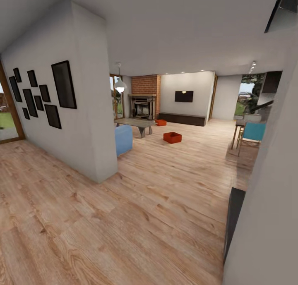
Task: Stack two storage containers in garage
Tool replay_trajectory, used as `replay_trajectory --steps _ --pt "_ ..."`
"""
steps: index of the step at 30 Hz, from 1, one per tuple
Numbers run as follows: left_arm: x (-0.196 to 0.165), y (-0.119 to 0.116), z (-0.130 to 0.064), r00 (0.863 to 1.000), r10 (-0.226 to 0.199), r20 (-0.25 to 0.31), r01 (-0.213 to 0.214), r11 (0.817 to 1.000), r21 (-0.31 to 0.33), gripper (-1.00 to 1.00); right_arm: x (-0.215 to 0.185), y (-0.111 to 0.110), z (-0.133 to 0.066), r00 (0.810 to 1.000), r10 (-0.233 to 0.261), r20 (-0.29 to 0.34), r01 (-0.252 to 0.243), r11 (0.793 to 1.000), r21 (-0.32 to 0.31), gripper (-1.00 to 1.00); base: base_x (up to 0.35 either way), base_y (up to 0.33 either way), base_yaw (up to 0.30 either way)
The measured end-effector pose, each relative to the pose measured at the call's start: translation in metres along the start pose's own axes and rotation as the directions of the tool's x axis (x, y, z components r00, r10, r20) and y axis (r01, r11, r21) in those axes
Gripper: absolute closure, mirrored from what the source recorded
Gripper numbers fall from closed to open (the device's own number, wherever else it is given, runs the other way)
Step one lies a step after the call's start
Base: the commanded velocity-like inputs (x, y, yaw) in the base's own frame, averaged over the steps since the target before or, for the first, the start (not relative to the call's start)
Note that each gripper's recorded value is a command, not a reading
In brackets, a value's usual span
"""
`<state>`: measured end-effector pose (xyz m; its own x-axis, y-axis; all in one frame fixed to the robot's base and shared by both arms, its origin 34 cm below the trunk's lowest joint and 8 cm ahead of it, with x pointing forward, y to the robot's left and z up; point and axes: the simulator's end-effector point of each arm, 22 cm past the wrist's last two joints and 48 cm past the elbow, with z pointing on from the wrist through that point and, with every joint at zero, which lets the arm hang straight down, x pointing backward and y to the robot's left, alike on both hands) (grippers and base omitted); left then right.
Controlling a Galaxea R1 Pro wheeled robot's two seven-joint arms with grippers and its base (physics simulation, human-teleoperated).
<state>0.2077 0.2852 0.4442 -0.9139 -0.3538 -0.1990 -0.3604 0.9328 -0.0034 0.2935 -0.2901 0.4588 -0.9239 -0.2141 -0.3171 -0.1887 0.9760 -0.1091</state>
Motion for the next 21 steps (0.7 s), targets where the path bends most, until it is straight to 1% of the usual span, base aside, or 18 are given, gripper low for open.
replay_trajectory --steps 12,21 --pt "0.0000 0.0000 0.0000 1.000 0.000 0.000 0.000 1.000 0.000 -1.00 0.0003 -0.0008 0.0000 1.000 -0.012 0.000 0.012 1.000 -0.001 -1.00 0.326 0.000 0.000" --pt "-0.0001 0.0000 0.0000 1.000 0.000 0.001 0.000 1.000 0.000 -1.00 0.0004 -0.0017 0.0000 1.000 -0.012 0.000 0.012 1.000 0.000 -1.00 0.326 0.000 0.000"
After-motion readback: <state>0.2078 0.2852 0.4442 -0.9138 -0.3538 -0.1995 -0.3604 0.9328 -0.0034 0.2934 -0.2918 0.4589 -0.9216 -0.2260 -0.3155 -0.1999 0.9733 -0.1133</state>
